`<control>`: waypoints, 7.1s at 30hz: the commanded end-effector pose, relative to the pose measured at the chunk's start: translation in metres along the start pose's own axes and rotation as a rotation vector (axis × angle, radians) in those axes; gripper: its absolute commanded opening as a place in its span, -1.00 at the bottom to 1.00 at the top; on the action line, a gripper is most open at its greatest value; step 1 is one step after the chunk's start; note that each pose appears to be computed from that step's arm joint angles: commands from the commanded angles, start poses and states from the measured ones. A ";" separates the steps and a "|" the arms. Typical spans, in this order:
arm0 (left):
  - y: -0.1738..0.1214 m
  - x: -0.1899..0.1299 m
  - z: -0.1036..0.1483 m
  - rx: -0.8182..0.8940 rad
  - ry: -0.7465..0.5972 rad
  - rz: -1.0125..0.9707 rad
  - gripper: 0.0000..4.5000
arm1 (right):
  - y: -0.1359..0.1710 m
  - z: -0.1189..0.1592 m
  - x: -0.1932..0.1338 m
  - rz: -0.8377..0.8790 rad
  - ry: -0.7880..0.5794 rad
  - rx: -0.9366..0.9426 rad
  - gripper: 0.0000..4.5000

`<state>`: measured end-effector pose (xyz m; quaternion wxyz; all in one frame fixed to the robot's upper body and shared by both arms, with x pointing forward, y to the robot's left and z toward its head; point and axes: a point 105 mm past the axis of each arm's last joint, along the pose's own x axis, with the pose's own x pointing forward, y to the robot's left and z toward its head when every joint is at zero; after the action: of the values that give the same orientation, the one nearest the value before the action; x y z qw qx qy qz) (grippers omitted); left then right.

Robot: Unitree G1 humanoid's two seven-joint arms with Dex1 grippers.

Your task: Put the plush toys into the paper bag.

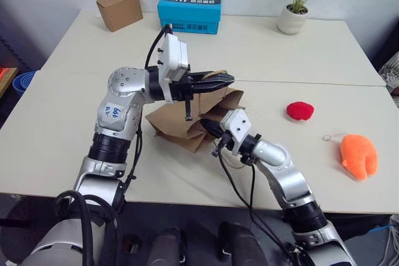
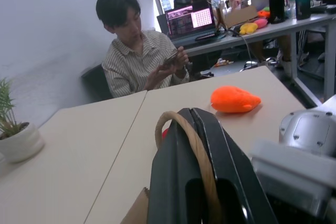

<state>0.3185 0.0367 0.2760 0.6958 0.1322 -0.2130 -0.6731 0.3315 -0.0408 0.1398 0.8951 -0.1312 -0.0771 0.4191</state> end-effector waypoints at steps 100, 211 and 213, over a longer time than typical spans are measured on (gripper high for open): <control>-0.013 0.011 0.026 -0.270 -0.214 -0.126 -1.00 | -0.034 0.029 -0.031 0.149 0.256 0.198 -0.99; -0.002 -0.025 0.032 -0.238 -0.188 -0.017 -1.00 | -0.066 -0.022 -0.069 0.220 0.457 0.503 0.99; -0.001 -0.026 0.032 -0.234 -0.186 -0.014 -1.00 | -0.054 -0.027 -0.065 0.265 0.482 0.549 0.99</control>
<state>0.3077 0.0631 0.2930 0.6841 -0.0185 -0.1774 -0.7073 0.3412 -0.1400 0.1298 0.8450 0.0044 0.2546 0.4704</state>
